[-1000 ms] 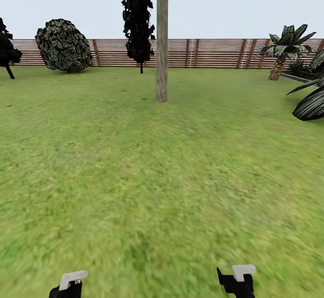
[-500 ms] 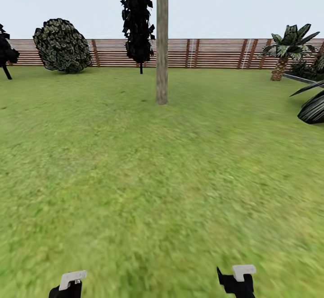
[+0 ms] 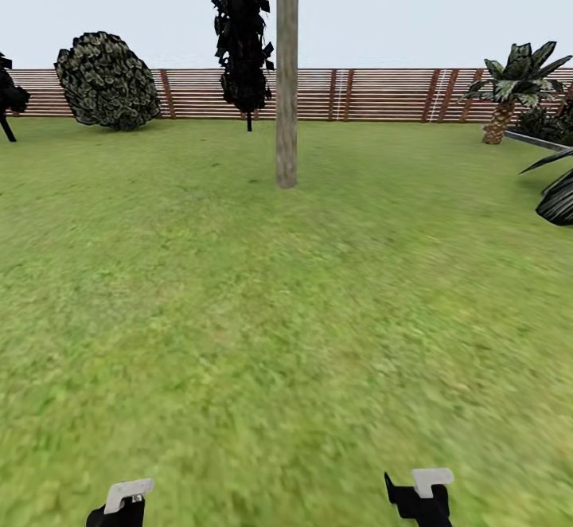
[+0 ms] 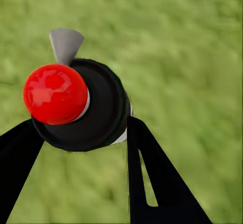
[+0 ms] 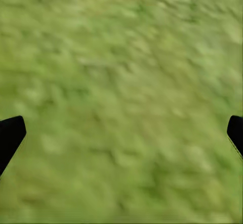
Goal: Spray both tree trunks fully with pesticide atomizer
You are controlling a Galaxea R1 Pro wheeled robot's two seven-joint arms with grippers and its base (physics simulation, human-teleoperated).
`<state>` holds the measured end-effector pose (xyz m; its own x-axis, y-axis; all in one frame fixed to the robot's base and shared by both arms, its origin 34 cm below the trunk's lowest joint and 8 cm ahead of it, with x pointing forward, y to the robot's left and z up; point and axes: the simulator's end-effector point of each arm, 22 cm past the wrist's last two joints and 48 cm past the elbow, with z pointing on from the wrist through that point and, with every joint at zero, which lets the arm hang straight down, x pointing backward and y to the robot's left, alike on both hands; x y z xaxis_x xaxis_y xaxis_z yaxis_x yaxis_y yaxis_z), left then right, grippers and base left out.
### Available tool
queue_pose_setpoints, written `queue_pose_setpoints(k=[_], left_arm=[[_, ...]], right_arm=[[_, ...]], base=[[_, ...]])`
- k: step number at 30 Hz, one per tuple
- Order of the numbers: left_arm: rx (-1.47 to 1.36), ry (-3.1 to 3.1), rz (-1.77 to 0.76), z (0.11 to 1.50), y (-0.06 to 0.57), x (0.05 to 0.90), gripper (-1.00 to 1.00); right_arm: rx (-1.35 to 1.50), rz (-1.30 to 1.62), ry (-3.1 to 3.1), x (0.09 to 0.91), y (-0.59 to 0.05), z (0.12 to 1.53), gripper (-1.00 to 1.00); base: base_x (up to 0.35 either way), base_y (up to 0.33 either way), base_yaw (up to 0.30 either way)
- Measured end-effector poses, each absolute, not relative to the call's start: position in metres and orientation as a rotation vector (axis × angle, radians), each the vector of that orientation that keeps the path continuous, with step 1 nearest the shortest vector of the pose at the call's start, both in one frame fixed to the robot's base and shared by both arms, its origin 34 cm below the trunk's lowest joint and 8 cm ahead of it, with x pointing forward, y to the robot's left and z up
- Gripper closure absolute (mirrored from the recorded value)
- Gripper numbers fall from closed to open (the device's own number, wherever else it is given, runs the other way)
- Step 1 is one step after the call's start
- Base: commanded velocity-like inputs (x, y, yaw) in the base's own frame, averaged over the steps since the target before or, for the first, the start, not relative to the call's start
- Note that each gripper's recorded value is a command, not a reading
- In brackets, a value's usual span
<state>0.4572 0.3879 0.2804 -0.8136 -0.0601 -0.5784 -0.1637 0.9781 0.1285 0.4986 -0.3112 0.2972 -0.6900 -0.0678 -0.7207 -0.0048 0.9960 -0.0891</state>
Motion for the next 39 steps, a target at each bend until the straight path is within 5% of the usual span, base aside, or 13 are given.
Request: queue_pose_setpoints(k=[39], left_arm=[[-0.157,2.518,0.23,0.2804,0.3881,0.4572,1.0]], right_arm=[[-0.05,-0.105,2.33,0.4986,-0.3126,0.2973,-1.0]], base=[[0.339,0.0,0.0]])
